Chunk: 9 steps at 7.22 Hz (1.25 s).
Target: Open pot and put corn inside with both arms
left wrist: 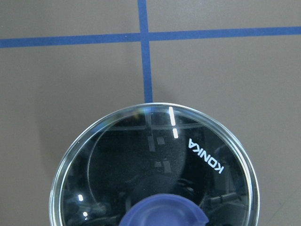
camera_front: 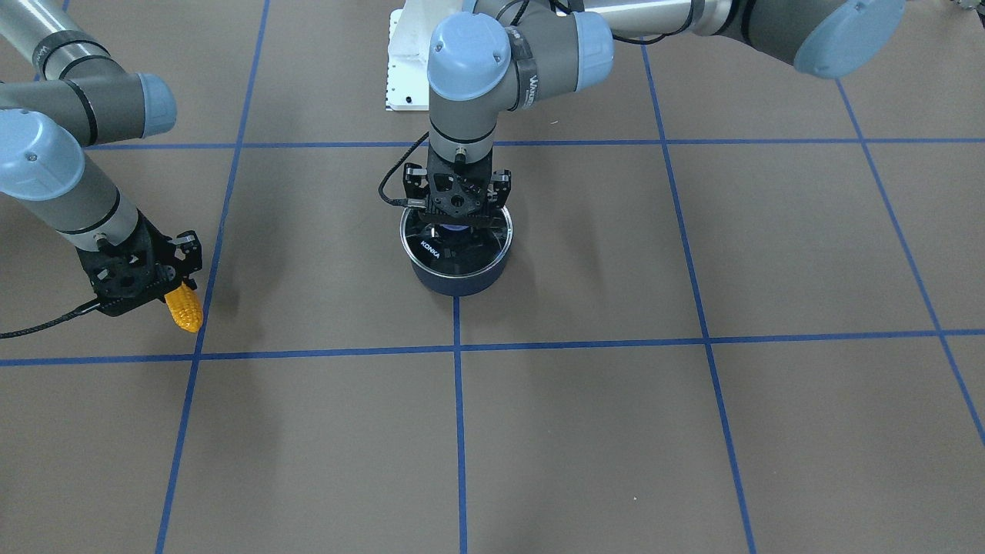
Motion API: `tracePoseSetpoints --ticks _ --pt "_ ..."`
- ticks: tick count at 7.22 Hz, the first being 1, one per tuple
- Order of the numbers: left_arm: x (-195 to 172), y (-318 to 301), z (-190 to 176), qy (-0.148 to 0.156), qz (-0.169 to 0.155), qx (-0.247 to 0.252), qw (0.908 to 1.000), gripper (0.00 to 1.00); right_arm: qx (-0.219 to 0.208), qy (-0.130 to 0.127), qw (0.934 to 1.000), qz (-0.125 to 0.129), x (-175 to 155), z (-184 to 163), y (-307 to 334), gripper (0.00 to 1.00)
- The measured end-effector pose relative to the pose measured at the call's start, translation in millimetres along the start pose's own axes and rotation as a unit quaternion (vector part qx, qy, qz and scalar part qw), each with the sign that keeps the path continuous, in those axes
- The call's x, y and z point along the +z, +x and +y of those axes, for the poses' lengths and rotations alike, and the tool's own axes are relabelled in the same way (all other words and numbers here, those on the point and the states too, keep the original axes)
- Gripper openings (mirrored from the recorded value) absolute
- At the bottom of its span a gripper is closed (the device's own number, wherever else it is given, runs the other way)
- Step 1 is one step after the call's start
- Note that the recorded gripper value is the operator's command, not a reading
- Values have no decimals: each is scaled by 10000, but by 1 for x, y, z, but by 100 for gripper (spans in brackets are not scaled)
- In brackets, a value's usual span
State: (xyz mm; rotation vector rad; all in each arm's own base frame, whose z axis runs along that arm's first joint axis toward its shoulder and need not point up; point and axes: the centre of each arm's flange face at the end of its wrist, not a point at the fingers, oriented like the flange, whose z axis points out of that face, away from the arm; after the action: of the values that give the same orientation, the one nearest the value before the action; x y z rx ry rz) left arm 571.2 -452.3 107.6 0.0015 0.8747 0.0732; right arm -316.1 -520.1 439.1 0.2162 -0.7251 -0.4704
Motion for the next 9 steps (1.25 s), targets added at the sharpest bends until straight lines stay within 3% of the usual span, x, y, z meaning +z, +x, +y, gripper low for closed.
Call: tracePoseSetpoints --ticks 3,6,9 --pt "6 0 3 -40 -29 9 10000 69 1 -17 10000 17 3 0 1 45" --pt "7 1 3 -20 56 34 10000 56 1 -33 10000 28 5 1 2 45" --pt "-4 2 4 31 134 56 9999 56 -12 -17 10000 17 3 -3 0 45"
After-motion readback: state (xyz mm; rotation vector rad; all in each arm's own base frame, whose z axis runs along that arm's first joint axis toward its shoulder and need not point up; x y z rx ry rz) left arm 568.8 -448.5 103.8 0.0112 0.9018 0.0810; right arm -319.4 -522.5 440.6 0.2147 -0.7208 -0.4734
